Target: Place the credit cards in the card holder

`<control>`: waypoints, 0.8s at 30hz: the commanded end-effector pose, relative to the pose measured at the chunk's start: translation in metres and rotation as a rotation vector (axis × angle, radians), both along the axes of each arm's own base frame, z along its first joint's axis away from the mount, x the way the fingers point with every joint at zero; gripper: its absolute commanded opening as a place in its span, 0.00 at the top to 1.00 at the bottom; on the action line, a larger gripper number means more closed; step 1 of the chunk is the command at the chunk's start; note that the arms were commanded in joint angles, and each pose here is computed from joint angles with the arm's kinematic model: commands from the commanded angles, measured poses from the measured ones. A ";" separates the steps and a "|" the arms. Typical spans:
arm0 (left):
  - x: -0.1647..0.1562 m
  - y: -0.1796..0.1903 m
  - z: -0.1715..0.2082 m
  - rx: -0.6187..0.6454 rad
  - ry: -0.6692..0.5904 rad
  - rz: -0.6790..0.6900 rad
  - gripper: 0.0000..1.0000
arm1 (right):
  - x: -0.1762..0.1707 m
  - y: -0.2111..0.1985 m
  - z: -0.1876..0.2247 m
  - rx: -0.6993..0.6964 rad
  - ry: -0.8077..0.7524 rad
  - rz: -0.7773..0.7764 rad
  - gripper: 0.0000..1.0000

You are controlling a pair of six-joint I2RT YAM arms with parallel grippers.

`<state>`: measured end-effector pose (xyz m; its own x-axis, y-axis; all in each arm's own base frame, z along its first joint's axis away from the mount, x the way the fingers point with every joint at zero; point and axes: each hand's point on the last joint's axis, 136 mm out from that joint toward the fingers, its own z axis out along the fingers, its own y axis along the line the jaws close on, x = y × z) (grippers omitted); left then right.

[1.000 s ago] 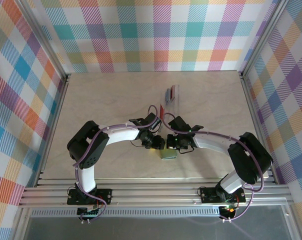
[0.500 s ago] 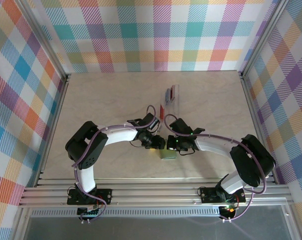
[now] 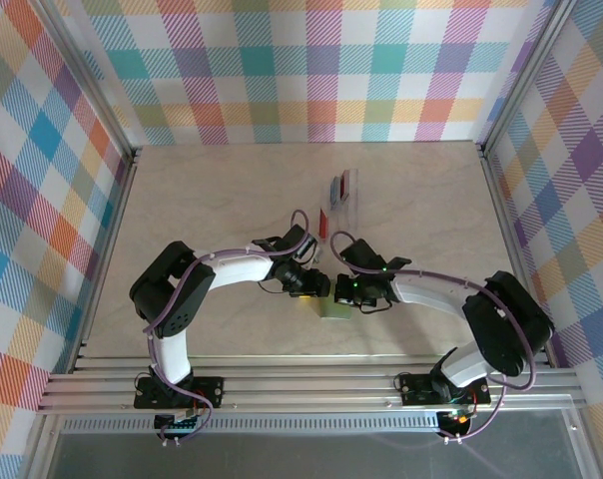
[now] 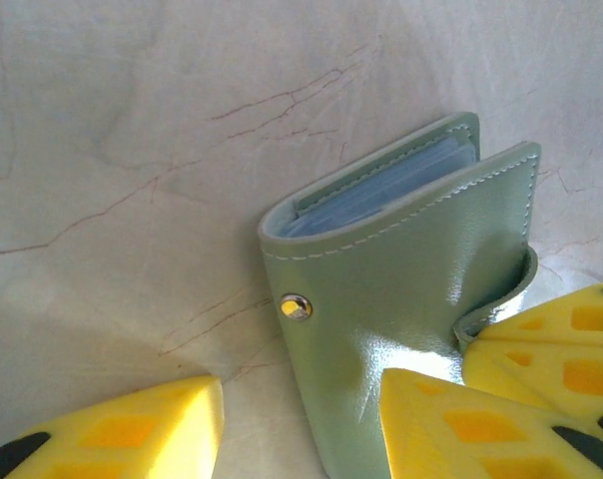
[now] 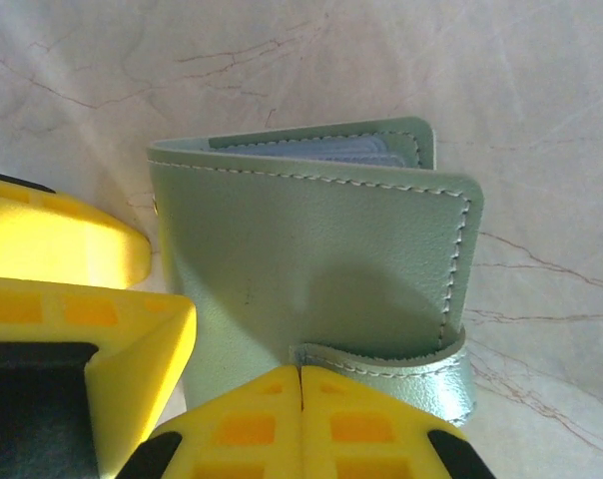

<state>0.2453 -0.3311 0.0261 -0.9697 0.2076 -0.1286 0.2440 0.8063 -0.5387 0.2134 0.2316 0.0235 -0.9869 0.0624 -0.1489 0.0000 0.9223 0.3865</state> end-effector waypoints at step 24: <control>0.009 0.000 -0.003 -0.120 0.000 0.039 0.51 | 0.011 0.027 0.038 -0.052 0.026 0.264 0.66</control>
